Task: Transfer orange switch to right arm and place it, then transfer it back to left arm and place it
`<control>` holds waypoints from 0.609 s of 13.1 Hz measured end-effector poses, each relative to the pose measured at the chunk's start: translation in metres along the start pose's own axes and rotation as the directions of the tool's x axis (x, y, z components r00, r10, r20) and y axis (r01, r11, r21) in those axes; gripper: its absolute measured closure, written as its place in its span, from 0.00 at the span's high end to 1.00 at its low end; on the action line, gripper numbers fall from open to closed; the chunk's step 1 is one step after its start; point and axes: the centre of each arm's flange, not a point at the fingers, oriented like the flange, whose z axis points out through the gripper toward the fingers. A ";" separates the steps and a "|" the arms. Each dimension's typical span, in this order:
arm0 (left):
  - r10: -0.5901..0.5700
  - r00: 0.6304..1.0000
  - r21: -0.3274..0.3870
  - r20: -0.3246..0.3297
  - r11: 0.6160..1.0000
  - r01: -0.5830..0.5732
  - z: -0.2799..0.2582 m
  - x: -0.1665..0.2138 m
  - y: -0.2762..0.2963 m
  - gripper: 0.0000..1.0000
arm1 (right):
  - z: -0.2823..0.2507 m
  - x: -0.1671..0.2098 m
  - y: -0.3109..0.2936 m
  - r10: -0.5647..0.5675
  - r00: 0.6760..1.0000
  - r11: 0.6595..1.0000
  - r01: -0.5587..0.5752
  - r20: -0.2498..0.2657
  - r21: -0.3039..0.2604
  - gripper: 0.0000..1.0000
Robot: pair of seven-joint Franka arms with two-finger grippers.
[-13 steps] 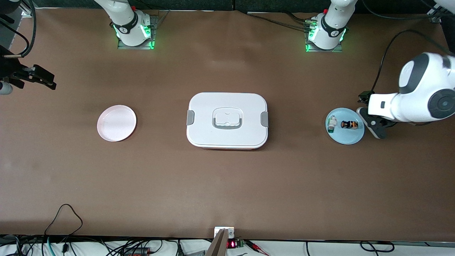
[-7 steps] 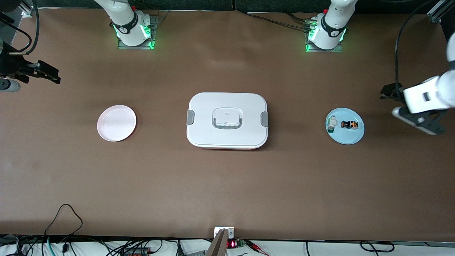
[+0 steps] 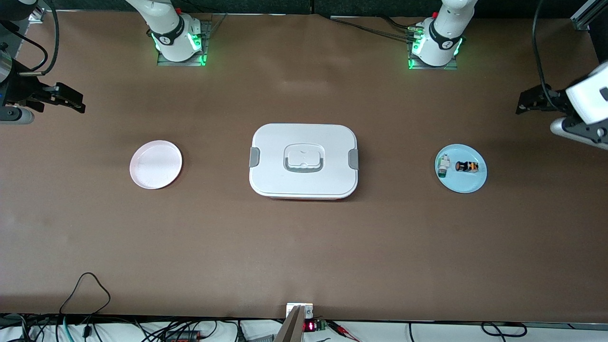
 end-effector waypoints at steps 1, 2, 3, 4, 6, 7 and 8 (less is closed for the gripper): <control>-0.020 1.000 0.001 0.001 1.000 0.020 -0.002 0.001 0.011 1.00 | 0.000 -0.001 0.000 0.000 1.000 1.000 0.000 0.000 0.000 1.00; -0.042 0.999 -0.015 0.004 0.999 0.042 -0.002 0.000 0.019 1.00 | 0.000 -0.001 0.000 0.000 1.000 1.000 0.000 0.000 0.000 1.00; -0.064 0.998 -0.043 0.009 0.997 0.064 -0.001 -0.002 0.018 1.00 | -0.001 -0.002 0.000 0.000 1.000 1.000 0.000 -0.002 0.000 1.00; -0.091 0.996 -0.064 0.013 0.994 0.092 0.000 -0.006 0.011 1.00 | -0.002 -0.002 0.000 0.000 1.000 1.000 0.000 -0.004 0.000 1.00; -0.127 0.992 -0.078 0.016 0.989 0.128 0.002 -0.013 -0.003 1.00 | -0.005 -0.004 0.000 0.000 1.000 1.000 0.000 -0.006 0.000 1.00; -0.131 0.991 -0.074 0.003 0.989 0.131 0.001 -0.015 -0.004 1.00 | -0.005 -0.005 0.000 0.001 1.000 1.000 -0.001 0.000 0.000 1.00; -0.123 0.992 -0.068 -0.024 0.990 0.121 -0.001 -0.015 0.001 1.00 | -0.005 -0.006 0.000 0.001 1.000 1.000 -0.001 0.004 0.000 1.00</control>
